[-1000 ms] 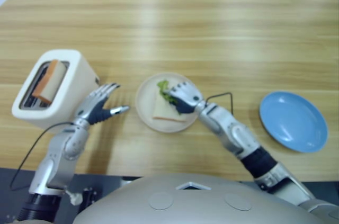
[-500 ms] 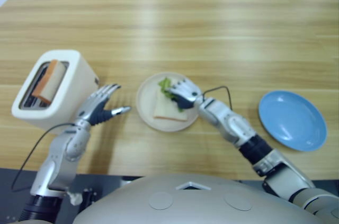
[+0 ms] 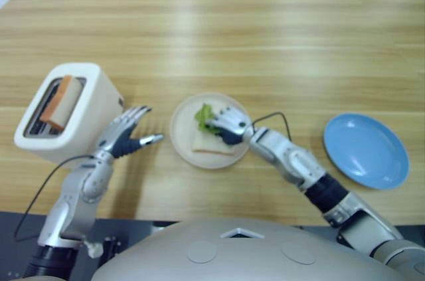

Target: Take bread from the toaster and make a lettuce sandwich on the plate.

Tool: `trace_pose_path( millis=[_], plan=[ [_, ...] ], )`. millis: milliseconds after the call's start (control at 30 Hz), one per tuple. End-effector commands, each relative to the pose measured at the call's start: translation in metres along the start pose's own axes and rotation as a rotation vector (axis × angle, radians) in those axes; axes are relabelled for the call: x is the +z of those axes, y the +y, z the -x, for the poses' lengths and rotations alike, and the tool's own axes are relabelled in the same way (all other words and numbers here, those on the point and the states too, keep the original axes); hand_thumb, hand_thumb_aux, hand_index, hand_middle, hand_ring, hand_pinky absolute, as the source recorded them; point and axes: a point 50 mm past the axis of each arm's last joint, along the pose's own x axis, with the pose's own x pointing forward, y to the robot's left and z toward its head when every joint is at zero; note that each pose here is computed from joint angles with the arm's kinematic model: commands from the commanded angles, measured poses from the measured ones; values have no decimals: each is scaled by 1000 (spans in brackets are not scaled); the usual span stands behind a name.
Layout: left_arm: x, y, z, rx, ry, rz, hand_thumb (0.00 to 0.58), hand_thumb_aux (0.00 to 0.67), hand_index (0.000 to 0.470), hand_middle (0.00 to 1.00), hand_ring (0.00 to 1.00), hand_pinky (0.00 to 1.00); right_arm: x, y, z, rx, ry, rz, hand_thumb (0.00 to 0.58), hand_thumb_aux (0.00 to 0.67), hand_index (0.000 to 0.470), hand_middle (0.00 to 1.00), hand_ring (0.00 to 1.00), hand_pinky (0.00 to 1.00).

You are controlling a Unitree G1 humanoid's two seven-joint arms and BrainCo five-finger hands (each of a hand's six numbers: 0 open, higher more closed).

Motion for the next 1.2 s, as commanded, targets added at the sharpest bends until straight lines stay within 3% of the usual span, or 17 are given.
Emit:
trace_pose_path(
  millis=[33, 100, 133, 200, 233, 267, 333, 633, 867, 1200],
  plan=[
    [-2, 0, 1, -15, 8, -8, 0, 0, 0, 0, 0, 0, 1, 7, 6, 81, -14, 46, 580, 670, 460, 1000, 1000, 1000],
    [-3, 0, 2, -15, 11, -7, 0, 0, 0, 0, 0, 0, 0, 9, 6, 110, -14, 67, 580, 670, 460, 945, 945, 945],
    [-3, 0, 2, -15, 12, -7, 0, 0, 0, 0, 0, 0, -1, 12, 5, 127, -15, 75, 570, 581, 399, 569, 569, 569],
    [-3, 0, 2, -15, 13, -6, 0, 0, 0, 0, 0, 0, 0, 16, 5, 148, -20, 82, 554, 528, 363, 169, 169, 169],
    [-3, 0, 2, -14, 13, -6, 0, 0, 0, 0, 0, 0, 0, 18, 5, 163, -21, 85, 445, 347, 238, 0, 0, 0],
    [-3, 0, 2, -13, 13, -6, 0, 0, 0, 0, 0, 0, 1, 20, 6, 176, -23, 83, 190, 121, 83, 0, 0, 0],
    [-3, 1, 2, -12, 15, -6, 0, 0, 0, 0, 0, 0, 1, 21, 8, 196, -18, 76, 0, 0, 0, 0, 0, 0],
    [-7, 5, 1, -12, 19, -3, 0, 0, 0, 0, 0, 0, -8, 14, 26, 260, -9, -142, 0, 0, 0, 0, 0, 0],
    [-9, 8, -1, -7, 19, -5, 0, 0, 0, 0, 0, 0, -30, -18, 41, 193, 36, -227, 0, 0, 0, 0, 0, 0],
    [-2, 16, 1, 46, -10, 27, 0, 0, 0, 0, 0, 0, -61, -103, 79, -263, 116, -411, 0, 0, 0, 0, 0, 0]
  ],
)
